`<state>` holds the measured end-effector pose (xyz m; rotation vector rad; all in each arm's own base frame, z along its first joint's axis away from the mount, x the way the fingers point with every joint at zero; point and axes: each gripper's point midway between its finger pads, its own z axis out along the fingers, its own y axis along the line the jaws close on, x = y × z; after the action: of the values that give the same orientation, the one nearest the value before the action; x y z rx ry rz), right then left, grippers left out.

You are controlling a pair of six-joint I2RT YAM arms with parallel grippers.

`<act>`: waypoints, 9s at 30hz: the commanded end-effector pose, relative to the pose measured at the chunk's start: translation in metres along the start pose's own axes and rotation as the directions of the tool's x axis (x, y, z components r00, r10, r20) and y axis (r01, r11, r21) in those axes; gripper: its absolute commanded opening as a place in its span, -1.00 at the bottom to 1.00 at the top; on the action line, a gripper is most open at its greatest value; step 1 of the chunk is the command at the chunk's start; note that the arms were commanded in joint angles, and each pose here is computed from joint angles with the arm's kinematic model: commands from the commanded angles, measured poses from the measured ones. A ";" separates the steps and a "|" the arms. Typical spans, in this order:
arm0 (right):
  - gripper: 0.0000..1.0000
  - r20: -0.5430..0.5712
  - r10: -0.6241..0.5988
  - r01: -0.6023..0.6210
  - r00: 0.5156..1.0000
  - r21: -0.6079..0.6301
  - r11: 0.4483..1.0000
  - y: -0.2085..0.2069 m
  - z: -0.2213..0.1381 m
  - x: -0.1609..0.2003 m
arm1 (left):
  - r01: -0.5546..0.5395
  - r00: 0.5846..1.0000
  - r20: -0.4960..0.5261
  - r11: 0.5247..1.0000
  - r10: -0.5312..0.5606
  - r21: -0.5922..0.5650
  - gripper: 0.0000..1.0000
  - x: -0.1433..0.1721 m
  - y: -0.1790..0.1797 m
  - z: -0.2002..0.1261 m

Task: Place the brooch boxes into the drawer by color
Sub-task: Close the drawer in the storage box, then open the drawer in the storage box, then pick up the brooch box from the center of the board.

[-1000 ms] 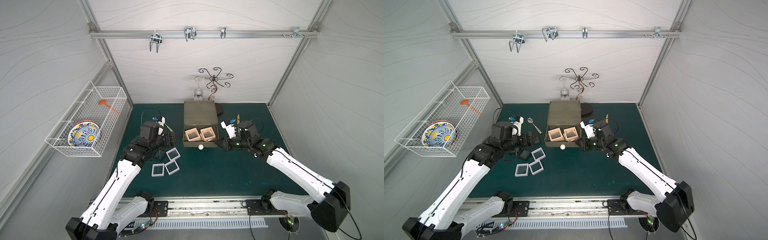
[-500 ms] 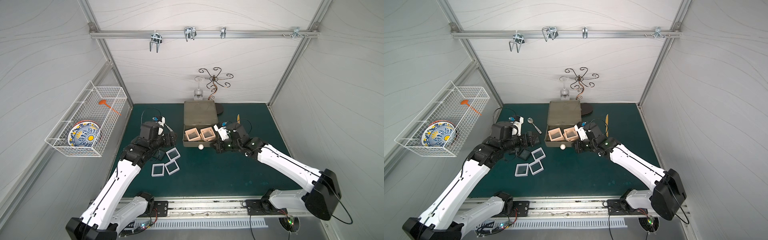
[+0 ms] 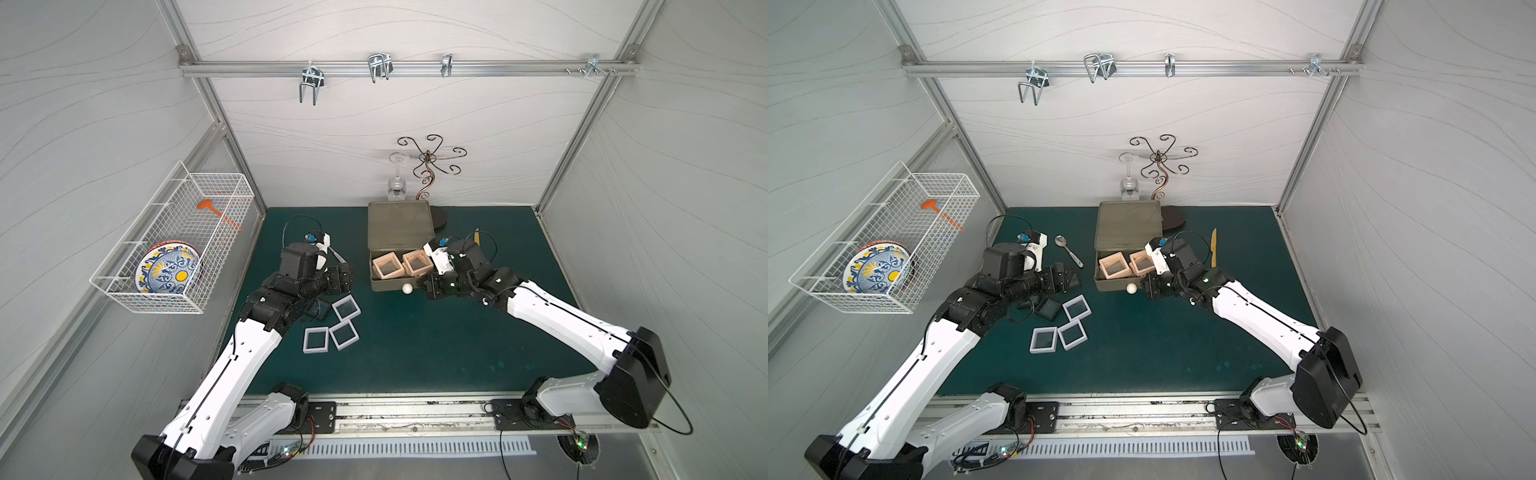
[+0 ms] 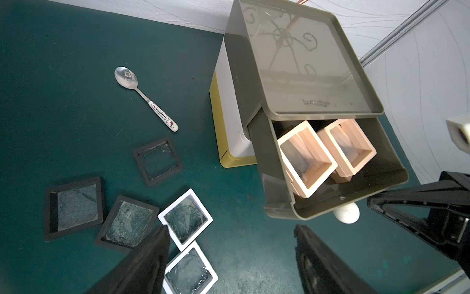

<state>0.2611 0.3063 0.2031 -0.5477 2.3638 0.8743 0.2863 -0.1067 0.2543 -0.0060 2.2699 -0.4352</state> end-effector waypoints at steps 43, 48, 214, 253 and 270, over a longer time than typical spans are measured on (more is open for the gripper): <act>-1.00 0.196 -0.067 0.045 0.978 0.114 0.992 -0.028 0.047 -0.082 | -0.008 0.997 0.083 1.000 0.006 0.029 0.62 -0.023 -0.008 -0.011; -1.00 0.216 -0.077 0.048 0.973 0.137 0.989 -0.031 0.050 -0.089 | -0.008 0.997 0.080 1.000 0.006 0.027 0.62 -0.022 -0.008 -0.010; 0.89 0.567 0.051 -0.110 0.822 0.071 0.991 -0.014 -0.133 -0.023 | 0.374 0.793 -0.256 0.774 -0.553 -0.511 0.55 0.030 0.185 0.043; 0.58 0.483 0.154 -0.215 0.862 0.074 0.974 -0.072 -0.128 -0.030 | 0.226 0.595 -0.462 0.689 -0.657 -0.689 -0.49 0.107 0.270 0.104; 0.58 0.488 0.138 -0.204 0.862 0.085 0.975 -0.071 -0.131 -0.032 | 0.328 0.760 -0.359 0.797 -0.541 -0.507 -1.00 0.027 0.206 0.090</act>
<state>0.2770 0.1744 0.2694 -0.0363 2.0204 0.8212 0.3308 0.0812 0.0556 -0.8943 2.9972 -0.0695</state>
